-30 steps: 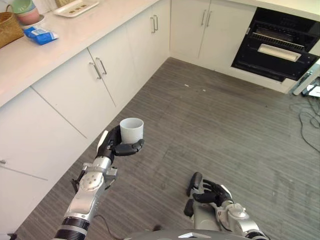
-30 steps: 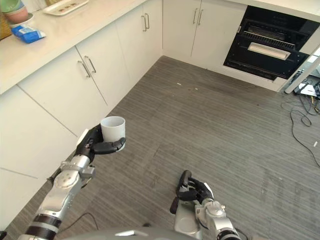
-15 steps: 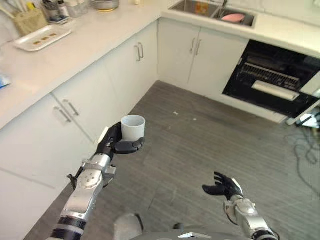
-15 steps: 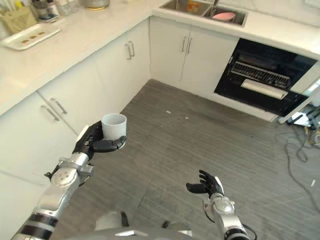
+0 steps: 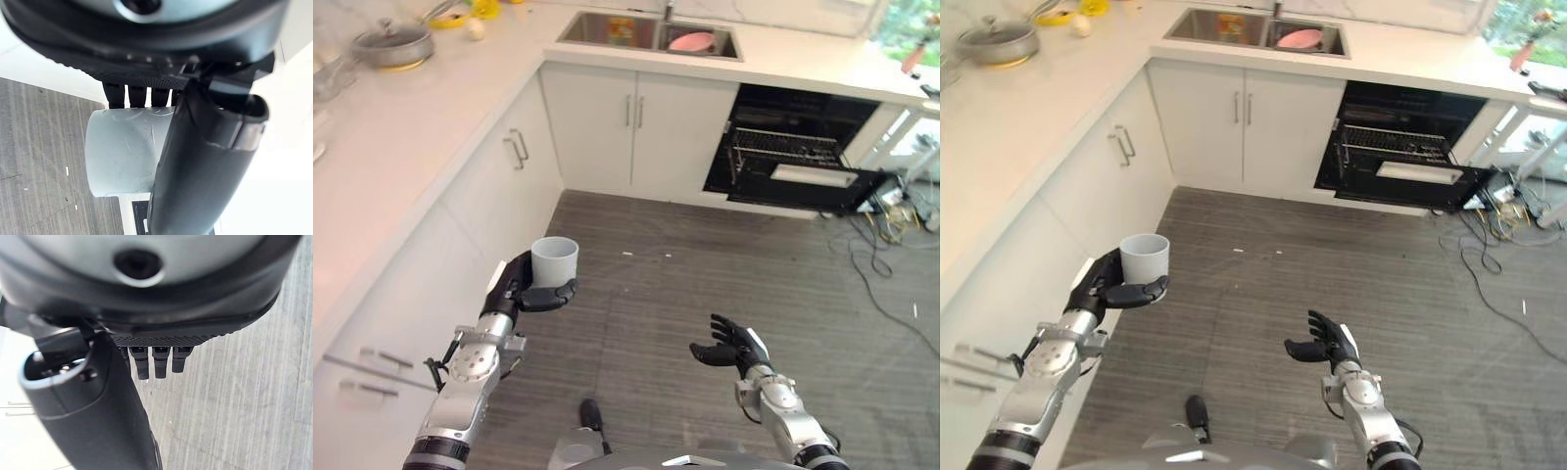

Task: Place the dishes in the dishwasher.

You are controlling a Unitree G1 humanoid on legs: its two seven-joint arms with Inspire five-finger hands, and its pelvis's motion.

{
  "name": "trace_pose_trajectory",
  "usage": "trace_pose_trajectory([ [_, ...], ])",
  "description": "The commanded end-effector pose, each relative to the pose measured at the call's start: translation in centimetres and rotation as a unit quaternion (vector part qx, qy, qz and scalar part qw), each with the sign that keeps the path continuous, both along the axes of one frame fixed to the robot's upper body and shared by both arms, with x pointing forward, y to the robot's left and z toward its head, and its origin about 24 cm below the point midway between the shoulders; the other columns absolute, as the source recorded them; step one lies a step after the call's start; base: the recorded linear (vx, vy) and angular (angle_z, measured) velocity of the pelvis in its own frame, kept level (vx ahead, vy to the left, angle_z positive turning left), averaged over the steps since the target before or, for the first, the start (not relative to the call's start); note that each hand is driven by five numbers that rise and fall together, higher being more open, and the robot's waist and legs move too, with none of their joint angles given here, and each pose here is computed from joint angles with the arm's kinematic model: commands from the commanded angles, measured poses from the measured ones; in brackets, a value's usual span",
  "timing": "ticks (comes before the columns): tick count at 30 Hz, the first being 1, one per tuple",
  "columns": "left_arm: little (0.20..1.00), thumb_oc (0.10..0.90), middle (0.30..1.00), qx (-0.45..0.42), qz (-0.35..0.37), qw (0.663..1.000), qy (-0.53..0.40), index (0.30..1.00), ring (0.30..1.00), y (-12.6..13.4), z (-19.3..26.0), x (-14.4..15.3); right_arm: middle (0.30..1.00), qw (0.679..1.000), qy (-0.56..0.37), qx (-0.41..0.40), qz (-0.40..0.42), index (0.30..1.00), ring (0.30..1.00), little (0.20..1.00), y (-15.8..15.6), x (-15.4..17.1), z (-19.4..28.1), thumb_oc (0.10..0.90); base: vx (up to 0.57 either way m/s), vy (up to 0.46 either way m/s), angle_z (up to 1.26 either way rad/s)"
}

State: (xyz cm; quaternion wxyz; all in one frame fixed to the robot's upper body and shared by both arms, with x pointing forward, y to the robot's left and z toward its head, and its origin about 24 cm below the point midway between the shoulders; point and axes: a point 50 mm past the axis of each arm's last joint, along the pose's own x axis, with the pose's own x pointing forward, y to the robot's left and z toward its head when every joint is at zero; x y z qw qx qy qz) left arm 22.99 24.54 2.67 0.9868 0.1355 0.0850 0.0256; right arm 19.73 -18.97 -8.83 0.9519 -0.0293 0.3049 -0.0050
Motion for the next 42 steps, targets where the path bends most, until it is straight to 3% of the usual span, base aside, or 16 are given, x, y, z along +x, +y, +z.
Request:
trace_pose_trajectory([
  [1, 0.3, 0.4, 0.3, 0.011, -0.038, 0.99, -0.134, 0.3, 0.3, -1.2, 4.9, 1.5, 0.9, 0.994, -0.107, -0.023, 0.004, 0.9, 0.9, 0.9, -1.3, 3.3, 3.8, 0.8, 0.48, 0.125, -0.08],
  [15, 0.3, 0.4, 0.3, 0.001, -0.031, 0.989, -0.143, 0.3, 0.3, -1.5, 4.5, 1.4, 0.9, 0.99, -0.135, -0.03, 0.04, 0.9, 0.9, 0.9, -1.2, 3.0, 5.0, 0.8, 0.47, -0.12, -0.31],
  [23, 0.3, 0.4, 0.3, -0.053, 0.011, 0.987, -0.149, 0.3, 0.3, -1.2, 4.2, 1.1, 0.9, 0.977, -0.194, -0.065, 0.066, 0.9, 0.9, 0.9, -1.8, 4.3, 7.9, 0.8, 0.43, -0.327, -0.32],
  [34, 0.3, 0.4, 0.3, -0.071, 0.035, 0.983, -0.168, 0.3, 0.3, -1.1, 4.2, 0.4, 0.9, 0.963, -0.243, -0.042, 0.112, 0.9, 0.9, 0.9, 0.4, 6.0, 9.9, 0.8, 0.27, 0.189, -0.67],
  [42, 0.3, 0.4, 0.3, -0.051, -0.023, 0.98, -0.189, 0.3, 0.3, -2.2, 5.9, 1.2, 0.9, 0.958, -0.258, -0.019, 0.124, 0.9, 0.9, 0.9, 0.5, 5.2, 10.7, 0.8, 0.31, 0.214, -0.37],
])
